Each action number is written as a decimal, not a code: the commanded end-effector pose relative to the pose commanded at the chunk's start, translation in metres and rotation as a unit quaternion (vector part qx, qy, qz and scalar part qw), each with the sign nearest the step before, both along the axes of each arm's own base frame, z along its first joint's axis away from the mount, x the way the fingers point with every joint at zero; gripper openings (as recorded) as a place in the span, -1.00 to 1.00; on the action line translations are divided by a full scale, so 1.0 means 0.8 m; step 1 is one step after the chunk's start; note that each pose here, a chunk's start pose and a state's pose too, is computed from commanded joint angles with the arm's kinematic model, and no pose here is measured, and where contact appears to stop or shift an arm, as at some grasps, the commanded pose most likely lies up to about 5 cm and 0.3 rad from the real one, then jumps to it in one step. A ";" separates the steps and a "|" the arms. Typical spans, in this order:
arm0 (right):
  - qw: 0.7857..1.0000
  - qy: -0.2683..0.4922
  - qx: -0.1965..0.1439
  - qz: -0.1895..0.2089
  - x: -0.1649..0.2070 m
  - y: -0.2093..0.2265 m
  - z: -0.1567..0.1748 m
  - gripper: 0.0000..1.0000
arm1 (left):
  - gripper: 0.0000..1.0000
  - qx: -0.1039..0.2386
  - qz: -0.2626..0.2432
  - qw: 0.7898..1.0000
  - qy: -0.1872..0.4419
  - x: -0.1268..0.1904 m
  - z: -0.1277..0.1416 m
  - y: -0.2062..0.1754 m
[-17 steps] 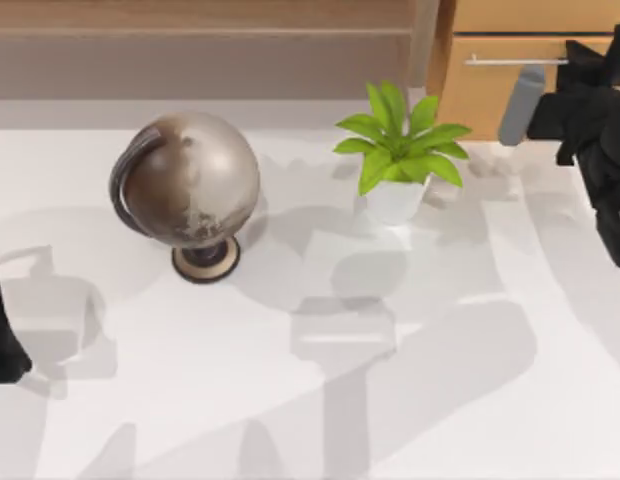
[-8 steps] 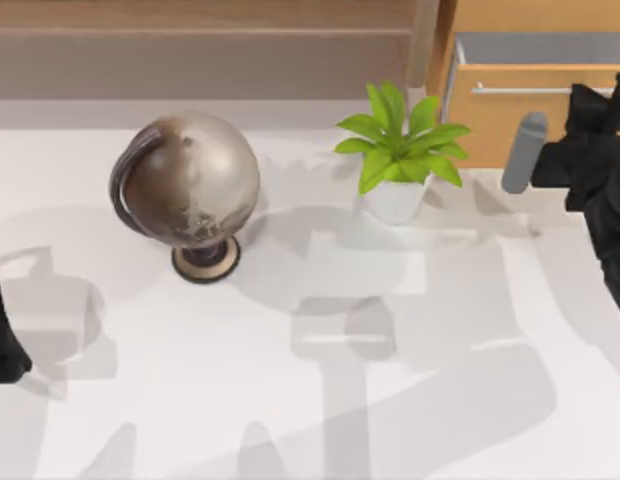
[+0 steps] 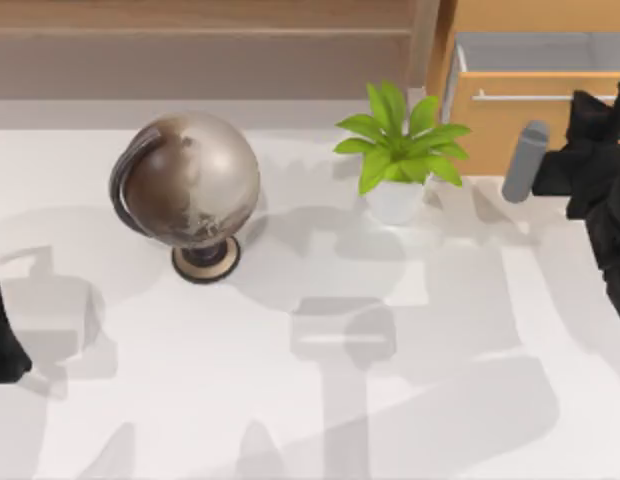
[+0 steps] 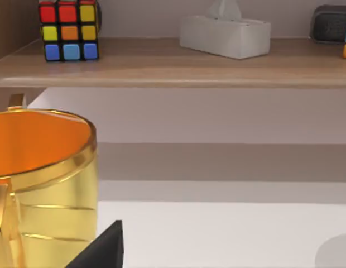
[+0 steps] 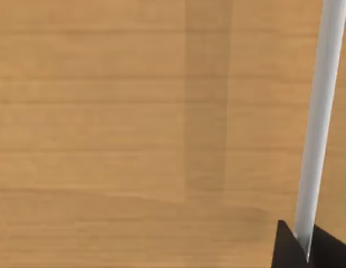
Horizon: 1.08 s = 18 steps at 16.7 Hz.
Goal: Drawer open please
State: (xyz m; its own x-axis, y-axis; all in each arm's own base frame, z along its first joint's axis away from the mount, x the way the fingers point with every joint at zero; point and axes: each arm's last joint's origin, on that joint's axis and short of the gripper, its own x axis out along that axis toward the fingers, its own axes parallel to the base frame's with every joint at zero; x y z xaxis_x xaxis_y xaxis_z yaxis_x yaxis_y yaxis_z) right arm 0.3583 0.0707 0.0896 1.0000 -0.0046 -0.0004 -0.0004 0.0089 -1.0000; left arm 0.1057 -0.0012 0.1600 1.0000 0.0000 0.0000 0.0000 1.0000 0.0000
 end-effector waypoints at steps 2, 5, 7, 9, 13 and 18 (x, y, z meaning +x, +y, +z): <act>1.000 0.002 0.001 0.000 -0.021 0.001 -0.001 -1.00 | 1.00 0.000 0.000 1.000 0.000 0.000 0.000 0.000; 1.000 0.008 -0.001 -0.003 -0.056 -0.002 -0.004 -1.00 | 1.00 0.000 0.000 1.000 0.000 0.000 0.000 0.000; 1.000 0.005 -0.002 -0.005 -0.066 -0.002 -0.003 -1.00 | 1.00 0.000 0.000 1.000 0.000 0.000 0.000 0.000; 1.000 0.005 -0.002 -0.005 -0.067 -0.002 -0.003 -1.00 | 1.00 0.000 0.000 1.000 0.000 0.000 0.000 0.000; 1.000 0.003 -0.002 -0.002 -0.071 -0.001 -0.002 -1.00 | 1.00 0.000 0.000 1.000 0.000 0.000 0.000 0.000; 1.000 0.006 -0.001 -0.002 -0.124 -0.001 -0.004 -1.00 | 1.00 0.000 0.000 1.000 0.000 0.000 0.000 0.000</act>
